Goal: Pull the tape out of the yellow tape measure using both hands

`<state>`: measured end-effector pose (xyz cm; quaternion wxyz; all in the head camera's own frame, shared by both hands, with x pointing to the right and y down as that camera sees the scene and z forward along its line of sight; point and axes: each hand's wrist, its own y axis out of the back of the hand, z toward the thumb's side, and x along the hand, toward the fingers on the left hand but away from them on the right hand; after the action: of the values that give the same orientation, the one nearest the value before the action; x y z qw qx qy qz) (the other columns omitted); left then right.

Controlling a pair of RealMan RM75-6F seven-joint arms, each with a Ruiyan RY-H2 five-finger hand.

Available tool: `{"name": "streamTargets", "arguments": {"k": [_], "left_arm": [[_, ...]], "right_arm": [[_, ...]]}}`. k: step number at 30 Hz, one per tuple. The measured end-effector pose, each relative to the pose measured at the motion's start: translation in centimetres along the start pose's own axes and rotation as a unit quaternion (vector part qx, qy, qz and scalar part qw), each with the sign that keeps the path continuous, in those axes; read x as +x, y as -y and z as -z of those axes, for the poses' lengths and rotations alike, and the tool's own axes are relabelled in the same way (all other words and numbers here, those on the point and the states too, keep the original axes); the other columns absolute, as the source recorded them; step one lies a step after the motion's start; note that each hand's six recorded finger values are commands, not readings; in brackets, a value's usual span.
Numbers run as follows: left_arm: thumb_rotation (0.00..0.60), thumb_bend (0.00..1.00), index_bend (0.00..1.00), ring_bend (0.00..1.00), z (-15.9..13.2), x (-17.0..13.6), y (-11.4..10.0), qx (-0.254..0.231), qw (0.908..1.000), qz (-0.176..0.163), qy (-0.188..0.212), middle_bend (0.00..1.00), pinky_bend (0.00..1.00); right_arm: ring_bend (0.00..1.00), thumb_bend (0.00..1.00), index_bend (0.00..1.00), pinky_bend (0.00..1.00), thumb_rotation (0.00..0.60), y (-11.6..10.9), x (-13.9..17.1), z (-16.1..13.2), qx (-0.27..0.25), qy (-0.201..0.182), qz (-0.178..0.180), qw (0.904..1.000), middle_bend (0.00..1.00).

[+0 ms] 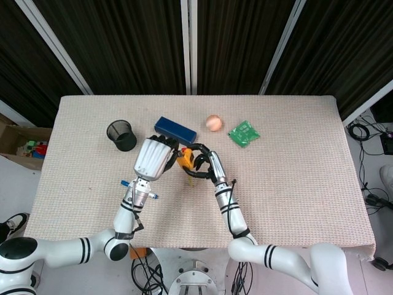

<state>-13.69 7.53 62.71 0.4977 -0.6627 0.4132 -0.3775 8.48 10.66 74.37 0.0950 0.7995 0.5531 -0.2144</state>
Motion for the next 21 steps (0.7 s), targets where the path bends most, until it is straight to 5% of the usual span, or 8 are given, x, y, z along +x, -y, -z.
{"name": "streamTargets", "arguments": {"k": [21], "left_arm": [[0.600, 0.47, 0.64, 0.60, 5.4, 0.3, -7.6, 0.016, 0.9927, -0.098, -0.068, 0.64, 0.69]], "right_arm": [[0.58, 0.37, 0.77, 0.65, 0.600, -1.2, 1.8, 1.7, 0.016, 0.010, 0.006, 0.9998, 0.65]]}}
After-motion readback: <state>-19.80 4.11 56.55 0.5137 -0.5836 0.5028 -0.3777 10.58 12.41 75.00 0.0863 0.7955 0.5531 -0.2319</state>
